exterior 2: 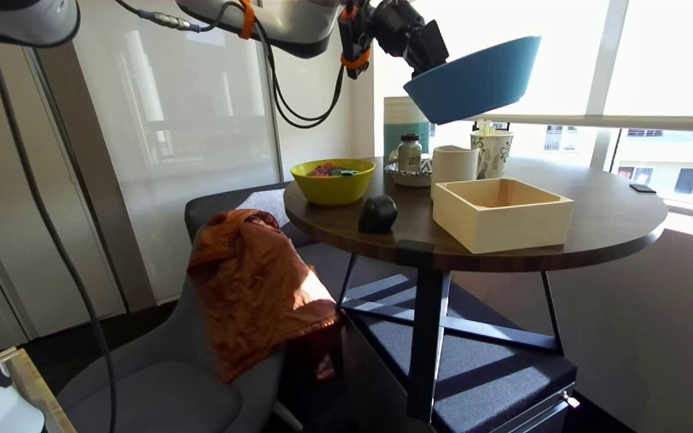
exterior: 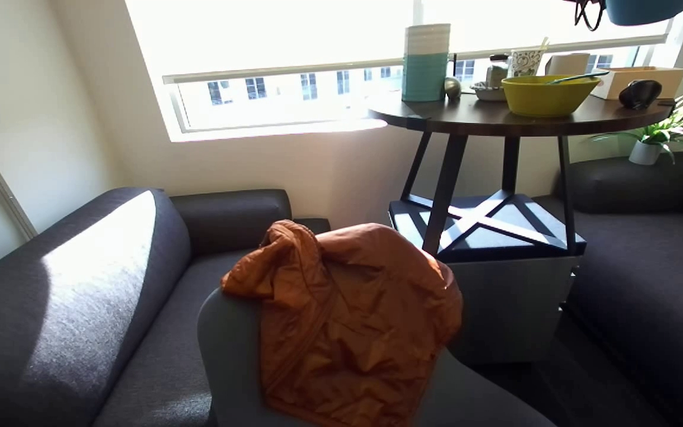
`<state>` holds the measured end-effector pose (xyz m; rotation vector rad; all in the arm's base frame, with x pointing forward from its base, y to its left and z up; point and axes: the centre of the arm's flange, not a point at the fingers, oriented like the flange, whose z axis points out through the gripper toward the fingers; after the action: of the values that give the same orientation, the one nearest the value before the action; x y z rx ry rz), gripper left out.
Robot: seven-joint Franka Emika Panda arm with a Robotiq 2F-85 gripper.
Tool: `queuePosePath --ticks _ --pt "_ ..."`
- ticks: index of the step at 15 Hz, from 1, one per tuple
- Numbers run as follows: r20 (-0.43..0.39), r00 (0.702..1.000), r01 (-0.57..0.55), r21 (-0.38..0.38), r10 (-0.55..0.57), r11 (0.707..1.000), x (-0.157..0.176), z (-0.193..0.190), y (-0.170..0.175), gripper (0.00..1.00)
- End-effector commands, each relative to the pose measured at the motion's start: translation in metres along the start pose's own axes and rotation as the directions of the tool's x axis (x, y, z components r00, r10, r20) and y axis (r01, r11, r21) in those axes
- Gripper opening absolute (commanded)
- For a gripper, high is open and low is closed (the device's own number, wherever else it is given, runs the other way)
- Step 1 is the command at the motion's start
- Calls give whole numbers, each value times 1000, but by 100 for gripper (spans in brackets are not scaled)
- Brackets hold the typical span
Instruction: Put the blue bowl on top of the box
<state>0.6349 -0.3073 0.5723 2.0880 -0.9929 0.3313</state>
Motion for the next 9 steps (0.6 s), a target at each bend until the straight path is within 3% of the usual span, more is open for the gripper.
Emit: queuePosePath --ticks 1,2,4,9 --pt "21 990 137 -47 -136 989 5 12 10 1" --pt "36 985 169 -60 -167 984 5 16 12 1" --pt "67 964 258 5 -258 966 0 24 15 1" --pt "178 913 328 215 -367 920 -14 44 16 1"
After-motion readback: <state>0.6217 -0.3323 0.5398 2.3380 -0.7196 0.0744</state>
